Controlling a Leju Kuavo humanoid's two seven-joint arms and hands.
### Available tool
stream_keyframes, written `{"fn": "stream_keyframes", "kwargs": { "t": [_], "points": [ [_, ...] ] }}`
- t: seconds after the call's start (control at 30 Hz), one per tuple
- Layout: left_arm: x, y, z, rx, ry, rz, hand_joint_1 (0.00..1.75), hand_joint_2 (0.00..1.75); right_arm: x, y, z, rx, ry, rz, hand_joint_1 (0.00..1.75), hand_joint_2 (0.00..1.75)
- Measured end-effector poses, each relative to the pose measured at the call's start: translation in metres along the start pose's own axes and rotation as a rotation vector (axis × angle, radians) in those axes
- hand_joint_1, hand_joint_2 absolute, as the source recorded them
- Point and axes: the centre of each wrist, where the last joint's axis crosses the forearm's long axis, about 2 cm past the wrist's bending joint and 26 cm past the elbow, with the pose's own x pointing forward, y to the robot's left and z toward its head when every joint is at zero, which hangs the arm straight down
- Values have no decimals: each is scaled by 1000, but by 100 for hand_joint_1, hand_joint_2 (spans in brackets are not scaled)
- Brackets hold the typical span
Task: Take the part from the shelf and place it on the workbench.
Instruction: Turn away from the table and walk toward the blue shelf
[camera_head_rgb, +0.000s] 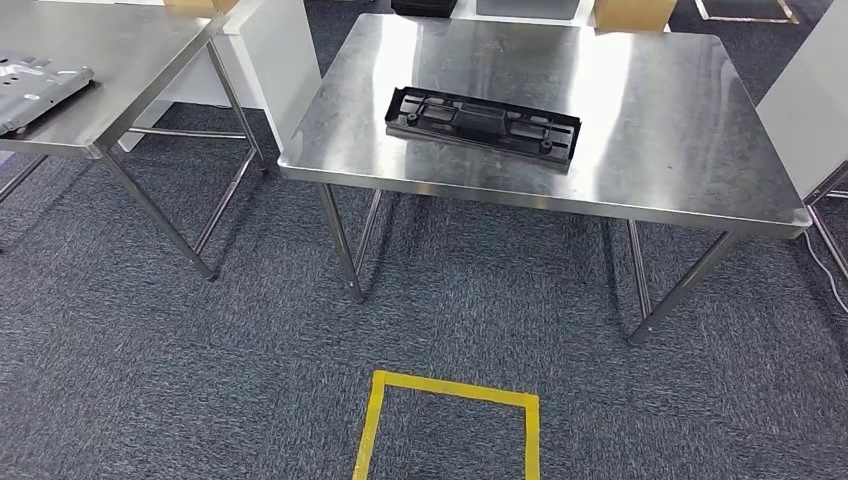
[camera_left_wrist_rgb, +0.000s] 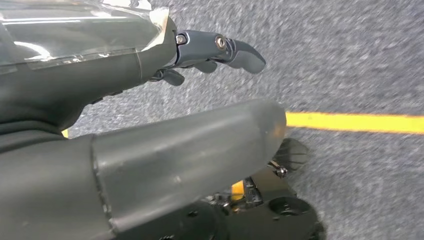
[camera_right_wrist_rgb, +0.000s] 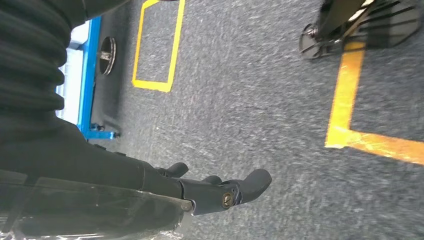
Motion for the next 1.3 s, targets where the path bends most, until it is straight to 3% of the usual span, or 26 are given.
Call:
{"fn": "stream_keyframes", "kwargs": {
  "t": [1.3],
  "points": [
    [3, 3, -3, 3, -12, -5, 0, 0, 0, -2, -1, -9, -7, 16, 0, 175]
  ]
}}
